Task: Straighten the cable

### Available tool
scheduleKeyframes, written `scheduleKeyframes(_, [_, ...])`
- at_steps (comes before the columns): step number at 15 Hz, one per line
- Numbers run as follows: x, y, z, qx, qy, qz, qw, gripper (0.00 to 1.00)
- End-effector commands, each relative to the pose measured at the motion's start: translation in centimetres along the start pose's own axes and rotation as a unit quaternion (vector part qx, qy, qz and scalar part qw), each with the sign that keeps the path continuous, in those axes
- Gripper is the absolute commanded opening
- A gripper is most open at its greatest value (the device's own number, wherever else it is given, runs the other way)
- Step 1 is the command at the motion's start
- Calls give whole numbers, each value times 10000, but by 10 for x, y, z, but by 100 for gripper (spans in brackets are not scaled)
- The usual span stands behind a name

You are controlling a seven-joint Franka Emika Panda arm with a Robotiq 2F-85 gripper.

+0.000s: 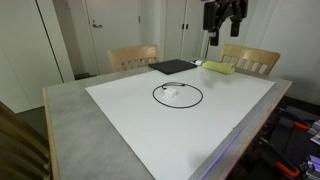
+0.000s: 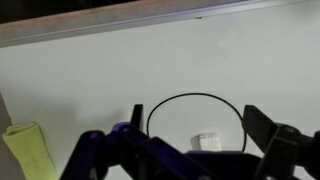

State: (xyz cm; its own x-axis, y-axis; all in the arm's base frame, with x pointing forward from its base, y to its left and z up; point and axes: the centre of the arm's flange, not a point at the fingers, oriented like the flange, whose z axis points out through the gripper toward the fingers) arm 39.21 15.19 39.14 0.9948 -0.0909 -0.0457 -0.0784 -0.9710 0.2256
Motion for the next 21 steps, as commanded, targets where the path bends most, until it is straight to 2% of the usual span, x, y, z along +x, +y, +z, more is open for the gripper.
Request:
scheduleKeyframes(1, [50,-13,18,187,-51,-119,9997,100])
scheduleKeyframes(9, [117,-27,58,1040,-150,-225,9942,100])
scheduleKeyframes(14, [125,-35,85,1615,-452,-642,9837,100])
scheduleKeyframes(16, [125,-38,95,1625,-603,-664,9826,100])
scheduleKeyframes(20, [112,-39,115,1333,-1021,-1039,9803,100])
scheduleKeyframes(21, [111,-37,109,1446,-821,-851,9824,100])
